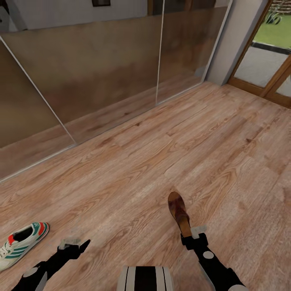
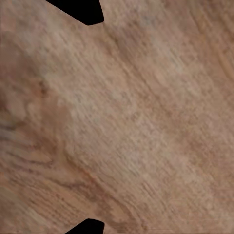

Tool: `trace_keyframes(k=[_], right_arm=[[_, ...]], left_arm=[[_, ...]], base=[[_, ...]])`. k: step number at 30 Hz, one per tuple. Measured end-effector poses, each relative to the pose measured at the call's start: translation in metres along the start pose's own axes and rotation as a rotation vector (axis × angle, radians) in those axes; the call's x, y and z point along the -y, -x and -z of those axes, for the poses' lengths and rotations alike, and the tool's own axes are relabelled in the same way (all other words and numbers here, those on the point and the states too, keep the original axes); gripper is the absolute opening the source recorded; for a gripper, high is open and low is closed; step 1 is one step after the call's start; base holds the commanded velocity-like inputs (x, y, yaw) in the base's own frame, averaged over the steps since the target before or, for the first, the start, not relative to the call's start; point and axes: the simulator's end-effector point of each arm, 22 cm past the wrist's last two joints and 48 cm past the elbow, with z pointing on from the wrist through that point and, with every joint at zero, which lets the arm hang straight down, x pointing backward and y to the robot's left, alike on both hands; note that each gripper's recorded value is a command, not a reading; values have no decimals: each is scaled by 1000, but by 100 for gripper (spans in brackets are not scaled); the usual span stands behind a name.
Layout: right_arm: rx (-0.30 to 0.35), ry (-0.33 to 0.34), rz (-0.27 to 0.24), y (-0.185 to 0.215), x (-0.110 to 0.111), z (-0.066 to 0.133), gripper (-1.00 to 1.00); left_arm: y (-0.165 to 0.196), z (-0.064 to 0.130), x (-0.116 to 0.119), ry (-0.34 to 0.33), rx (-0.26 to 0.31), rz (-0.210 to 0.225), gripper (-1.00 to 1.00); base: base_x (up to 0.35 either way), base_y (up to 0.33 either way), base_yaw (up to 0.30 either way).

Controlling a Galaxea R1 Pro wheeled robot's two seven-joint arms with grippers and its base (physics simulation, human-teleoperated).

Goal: Pick up the two gym shoes and the two sandals from the corridor floor and place them onto the hallstand (shoe rack) in the corridor, making sure they are on the rack and not on the floor. Arrange them so the two gym shoes are next to each other and the two sandals are next to each other.

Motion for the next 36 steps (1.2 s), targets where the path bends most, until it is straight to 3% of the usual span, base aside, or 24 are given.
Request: trace_keyframes(k=[1,4,16,20,27,33,36], right_arm=[[8,-1,-2,3,1,1,-100],[42,-17,-11,13,10,5,-100],[139,-66,-4,35,48,22,-100],[157,-99,-57,13,66,33,-100],[226,-137,-111,0,81,52,-100],[217,-129,-132,-29,73,67,-100],[230,-132,-136,-24,74,71,-100]], left_arm=[[-18,10,-3,11,-17,4,100],[-25,26,-15,49,16,22,100],[-35,63,-33,113,73,70,100],[-39,76,-36,129,94,70,100],[-25,84,-32,130,159,39,100],[-22,89,-28,136,187,42,100],[-17,90,-28,145,202,42,100]], base=[[0,0,0],[0,0,0],[0,0,0],[0,0,0],[0,0,0],[0,0,0],[0,0,0]])
